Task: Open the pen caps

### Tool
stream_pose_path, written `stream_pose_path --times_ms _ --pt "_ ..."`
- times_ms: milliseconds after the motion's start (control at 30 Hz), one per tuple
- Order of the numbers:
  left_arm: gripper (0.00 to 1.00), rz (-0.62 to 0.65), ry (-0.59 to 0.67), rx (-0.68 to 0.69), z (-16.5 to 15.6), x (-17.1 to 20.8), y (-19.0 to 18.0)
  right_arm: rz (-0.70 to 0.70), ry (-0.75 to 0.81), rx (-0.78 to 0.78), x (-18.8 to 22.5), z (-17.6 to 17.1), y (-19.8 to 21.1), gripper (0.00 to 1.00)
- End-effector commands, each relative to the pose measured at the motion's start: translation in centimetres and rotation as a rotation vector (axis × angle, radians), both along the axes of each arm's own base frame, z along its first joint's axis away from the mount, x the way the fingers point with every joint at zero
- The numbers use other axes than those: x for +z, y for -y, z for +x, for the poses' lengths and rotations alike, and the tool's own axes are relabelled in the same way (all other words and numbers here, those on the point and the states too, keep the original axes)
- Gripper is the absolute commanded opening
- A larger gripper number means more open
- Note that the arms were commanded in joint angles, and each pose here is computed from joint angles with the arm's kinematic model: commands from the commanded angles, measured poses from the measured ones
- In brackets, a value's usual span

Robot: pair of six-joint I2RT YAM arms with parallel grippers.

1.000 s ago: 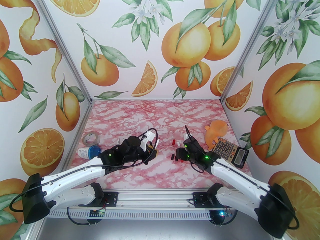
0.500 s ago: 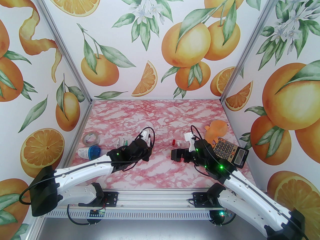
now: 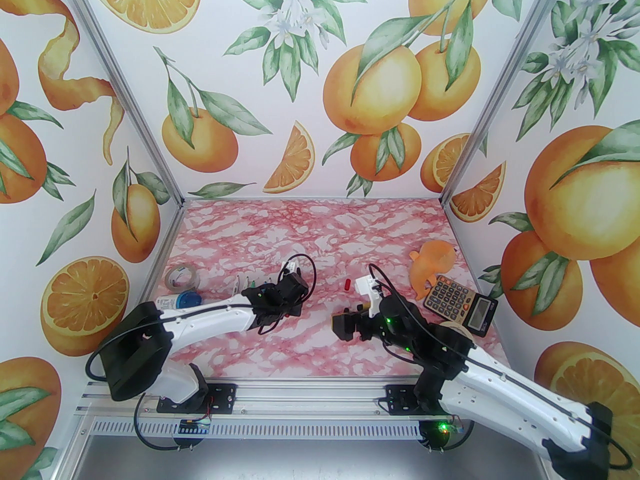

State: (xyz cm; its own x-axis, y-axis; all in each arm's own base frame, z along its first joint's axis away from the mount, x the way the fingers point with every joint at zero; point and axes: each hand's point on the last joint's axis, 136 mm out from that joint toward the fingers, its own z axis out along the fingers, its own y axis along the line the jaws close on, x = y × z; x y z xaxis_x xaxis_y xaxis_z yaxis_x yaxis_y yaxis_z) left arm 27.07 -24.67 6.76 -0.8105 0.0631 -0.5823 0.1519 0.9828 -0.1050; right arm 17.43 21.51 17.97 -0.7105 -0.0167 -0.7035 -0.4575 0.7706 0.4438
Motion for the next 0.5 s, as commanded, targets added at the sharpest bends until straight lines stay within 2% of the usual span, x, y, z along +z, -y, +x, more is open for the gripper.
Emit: stream_pose_path --times_ms 0,467 --pt "0.00 -0.003 -0.011 0.019 0.9 -0.1 0.4 -0.008 0.040 -0.051 1.3 0.9 0.1 1.00" --pt "0.02 0.066 -0.073 0.059 2.0 -3.5 0.0 -0.064 0.027 -0.034 0.2 1.0 -1.1 1.00"
